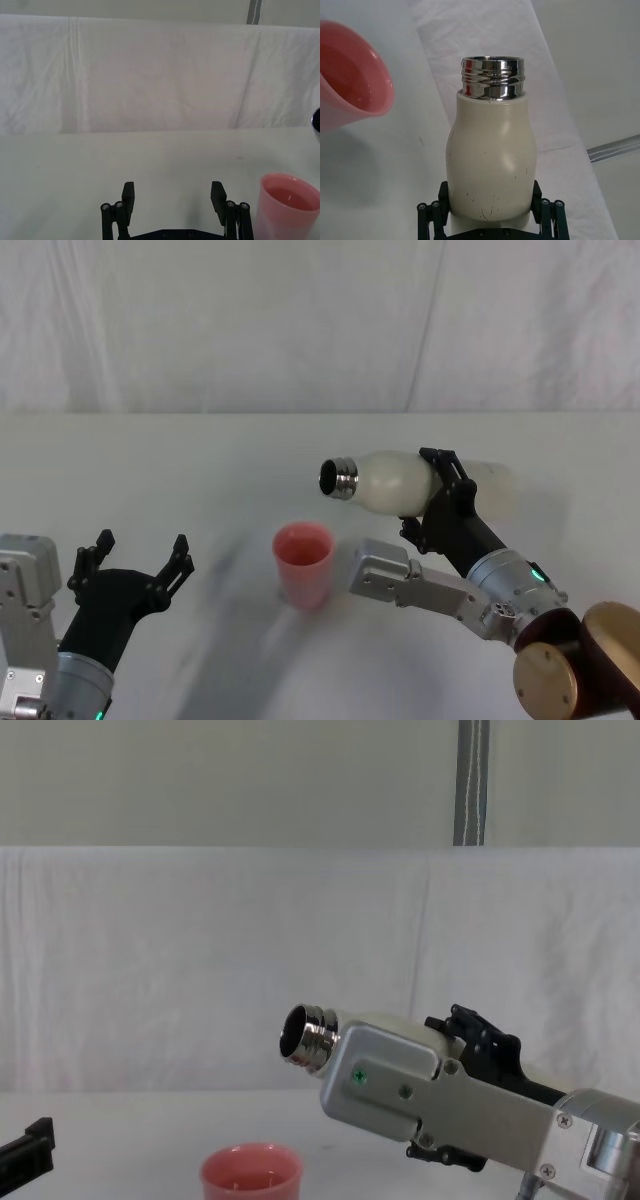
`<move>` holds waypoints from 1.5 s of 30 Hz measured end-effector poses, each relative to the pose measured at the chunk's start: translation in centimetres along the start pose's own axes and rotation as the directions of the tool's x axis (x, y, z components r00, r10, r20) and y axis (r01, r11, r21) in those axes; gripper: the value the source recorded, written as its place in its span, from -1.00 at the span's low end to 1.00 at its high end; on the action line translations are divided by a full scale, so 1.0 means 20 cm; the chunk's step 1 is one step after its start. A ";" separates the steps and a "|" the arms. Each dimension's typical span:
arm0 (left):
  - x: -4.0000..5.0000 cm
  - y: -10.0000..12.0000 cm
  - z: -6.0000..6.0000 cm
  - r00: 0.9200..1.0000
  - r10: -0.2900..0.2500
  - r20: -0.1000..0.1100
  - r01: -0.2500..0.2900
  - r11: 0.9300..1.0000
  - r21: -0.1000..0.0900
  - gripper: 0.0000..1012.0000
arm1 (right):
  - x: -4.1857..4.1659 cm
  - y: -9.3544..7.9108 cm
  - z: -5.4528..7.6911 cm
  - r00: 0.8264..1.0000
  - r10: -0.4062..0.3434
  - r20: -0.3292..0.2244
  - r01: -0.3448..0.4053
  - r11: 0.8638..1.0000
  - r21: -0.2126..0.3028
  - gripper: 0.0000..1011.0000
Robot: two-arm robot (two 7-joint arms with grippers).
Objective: Grasp the thermos with one hand and pour water into the cup lid.
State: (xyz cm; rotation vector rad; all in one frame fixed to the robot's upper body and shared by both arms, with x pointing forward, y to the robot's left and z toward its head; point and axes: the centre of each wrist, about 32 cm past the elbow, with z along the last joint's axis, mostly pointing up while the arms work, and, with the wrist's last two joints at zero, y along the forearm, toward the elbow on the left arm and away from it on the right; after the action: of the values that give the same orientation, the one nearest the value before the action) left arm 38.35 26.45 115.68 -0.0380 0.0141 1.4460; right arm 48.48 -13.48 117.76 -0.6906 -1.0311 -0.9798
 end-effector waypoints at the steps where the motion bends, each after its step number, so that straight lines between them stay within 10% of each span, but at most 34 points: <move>1: 0.000 0.00 0.00 1.000 0.000 0.000 0.000 1.000 0.000 0.98 | -0.003 0.00 0.00 1.000 -0.002 0.009 0.002 1.000 -0.003 0.88; 45: 0.000 0.00 0.00 1.000 0.000 0.000 0.000 1.000 0.000 0.98 | -0.060 0.04 0.03 0.975 0.021 0.221 -0.021 1.000 -0.002 0.88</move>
State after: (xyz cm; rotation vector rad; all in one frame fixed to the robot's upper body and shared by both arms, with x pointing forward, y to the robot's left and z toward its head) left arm 38.35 26.45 115.68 -0.0380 0.0140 1.4460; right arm 48.67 -12.25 116.85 -0.8220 -1.2159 -0.8982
